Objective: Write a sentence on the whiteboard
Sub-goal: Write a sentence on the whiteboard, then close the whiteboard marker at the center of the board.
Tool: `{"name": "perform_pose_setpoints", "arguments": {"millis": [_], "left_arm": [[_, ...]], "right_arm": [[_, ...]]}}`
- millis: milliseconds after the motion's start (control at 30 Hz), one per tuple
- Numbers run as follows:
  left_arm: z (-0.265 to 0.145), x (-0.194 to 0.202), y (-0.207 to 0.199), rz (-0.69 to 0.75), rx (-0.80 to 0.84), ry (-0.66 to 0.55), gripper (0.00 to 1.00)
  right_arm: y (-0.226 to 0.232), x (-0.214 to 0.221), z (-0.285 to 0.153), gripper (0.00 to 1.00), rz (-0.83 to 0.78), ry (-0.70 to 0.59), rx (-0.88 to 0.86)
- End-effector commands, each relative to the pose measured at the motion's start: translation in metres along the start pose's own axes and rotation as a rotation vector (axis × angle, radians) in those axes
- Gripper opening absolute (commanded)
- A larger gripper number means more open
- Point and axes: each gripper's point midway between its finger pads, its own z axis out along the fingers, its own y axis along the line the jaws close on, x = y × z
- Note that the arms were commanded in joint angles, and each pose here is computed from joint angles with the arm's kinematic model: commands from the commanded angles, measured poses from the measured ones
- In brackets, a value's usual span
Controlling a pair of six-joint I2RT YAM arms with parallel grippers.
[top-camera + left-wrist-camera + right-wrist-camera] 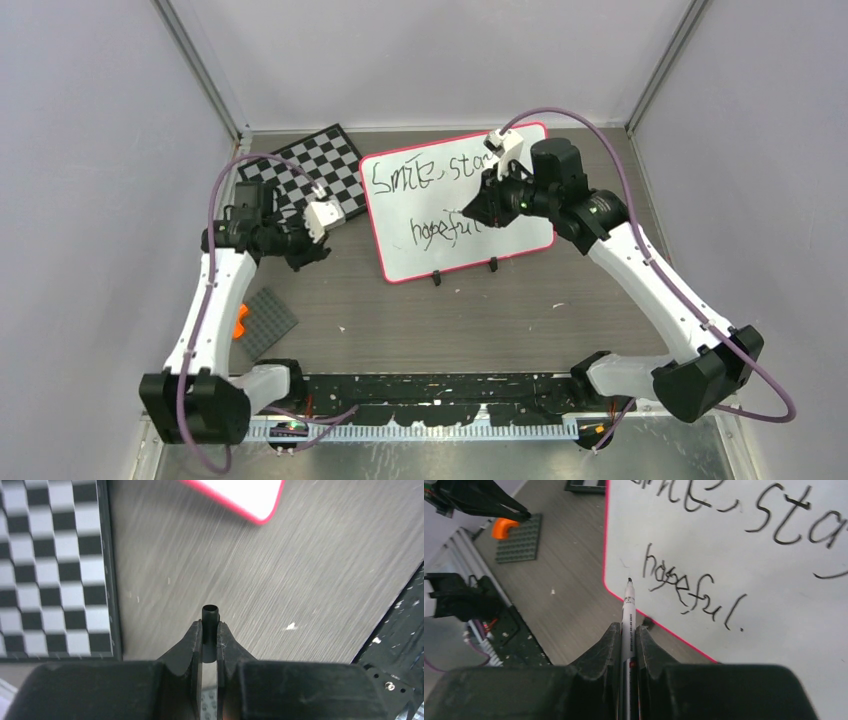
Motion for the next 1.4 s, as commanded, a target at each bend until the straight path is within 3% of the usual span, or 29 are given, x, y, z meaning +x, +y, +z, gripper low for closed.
{"name": "perform_pose_setpoints", "arguments": {"millis": [0,267,500,867,1367], "left_arm": [[-0.016,-0.074,-0.033,0.102,0.052,-0.192,0.0],[-0.021,-0.171,-0.06,0.313,0.049,-0.395,0.0],[-0.021,-0.224,-0.076,0.39,0.048,-0.491,0.0],[-0.019,-0.24,-0.086,0.438,0.065,-0.518,0.0],[-0.016,-0.222,-0.094,0.472,0.094,-0.487,0.0]], "right_arm": [[0.046,-0.029,-0.008,0.0,0.048,-0.033,-0.241],[0.088,-0.056,-0.012,0.0,0.167,-0.017,-0.501],[0.098,-0.055,-0.015,0.0,0.188,0.008,-0.571],[0.094,-0.05,-0.016,0.0,0.175,0.018,-0.54],[0.085,-0.047,-0.016,0.0,0.178,0.006,-0.484]]}}
